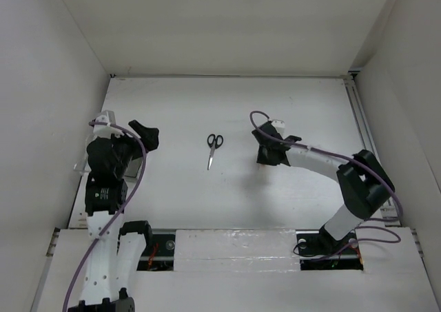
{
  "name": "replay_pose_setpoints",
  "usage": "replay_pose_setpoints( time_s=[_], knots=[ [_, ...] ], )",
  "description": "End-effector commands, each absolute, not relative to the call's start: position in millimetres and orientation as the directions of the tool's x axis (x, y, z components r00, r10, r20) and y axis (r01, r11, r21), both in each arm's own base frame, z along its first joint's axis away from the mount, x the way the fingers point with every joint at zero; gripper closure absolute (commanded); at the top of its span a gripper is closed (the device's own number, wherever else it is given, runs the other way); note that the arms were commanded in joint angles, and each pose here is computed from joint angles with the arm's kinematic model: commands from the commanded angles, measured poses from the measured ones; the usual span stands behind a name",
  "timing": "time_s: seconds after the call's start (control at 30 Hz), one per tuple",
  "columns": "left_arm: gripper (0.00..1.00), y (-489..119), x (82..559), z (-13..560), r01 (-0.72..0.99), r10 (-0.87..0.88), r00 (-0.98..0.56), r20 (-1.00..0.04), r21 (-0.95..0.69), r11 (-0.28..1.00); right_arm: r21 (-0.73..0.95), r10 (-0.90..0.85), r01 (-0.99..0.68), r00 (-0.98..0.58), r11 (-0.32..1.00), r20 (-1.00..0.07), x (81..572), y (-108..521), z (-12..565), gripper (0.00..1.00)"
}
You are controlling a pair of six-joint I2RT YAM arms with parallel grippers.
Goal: Sort the stationery into containers
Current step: Pick up the stationery from the center of the board.
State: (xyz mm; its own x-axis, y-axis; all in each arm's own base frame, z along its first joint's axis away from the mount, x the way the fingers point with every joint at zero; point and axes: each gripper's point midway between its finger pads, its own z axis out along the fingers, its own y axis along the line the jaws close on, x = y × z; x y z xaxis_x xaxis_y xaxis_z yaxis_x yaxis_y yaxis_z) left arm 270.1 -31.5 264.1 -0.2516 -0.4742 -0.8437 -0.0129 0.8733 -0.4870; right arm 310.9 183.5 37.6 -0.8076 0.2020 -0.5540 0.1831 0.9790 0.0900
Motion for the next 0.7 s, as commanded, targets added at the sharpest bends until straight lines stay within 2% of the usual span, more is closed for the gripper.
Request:
replay_pose_setpoints(
  time_s=[0.0,0.13,0.3,0.43,0.67],
  knots=[
    [0.00,-38,276,279,0.035,-0.465,-0.242,-0.852,-0.487,0.873,0.228,0.102,-0.078,-0.723,0.971,-0.683,322,226,113,1.00],
    [0.00,-52,281,282,0.093,-0.467,-0.307,-0.829,-0.514,0.853,0.322,0.016,-0.331,-0.676,0.887,-0.737,308,269,148,1.00],
    [0.00,-75,283,287,0.187,-0.464,-0.393,-0.794,-0.563,0.805,0.393,0.006,-0.479,-0.629,0.785,-0.778,295,326,185,1.00],
    [0.00,-93,282,296,0.269,-0.472,-0.436,-0.766,-0.612,0.744,0.416,0.014,-0.544,-0.595,0.729,-0.803,298,375,212,1.00],
    [0.00,-109,275,310,0.356,-0.482,-0.460,-0.746,-0.652,0.670,0.454,0.012,-0.579,-0.608,0.678,-0.794,292,437,220,1.00]
  ],
)
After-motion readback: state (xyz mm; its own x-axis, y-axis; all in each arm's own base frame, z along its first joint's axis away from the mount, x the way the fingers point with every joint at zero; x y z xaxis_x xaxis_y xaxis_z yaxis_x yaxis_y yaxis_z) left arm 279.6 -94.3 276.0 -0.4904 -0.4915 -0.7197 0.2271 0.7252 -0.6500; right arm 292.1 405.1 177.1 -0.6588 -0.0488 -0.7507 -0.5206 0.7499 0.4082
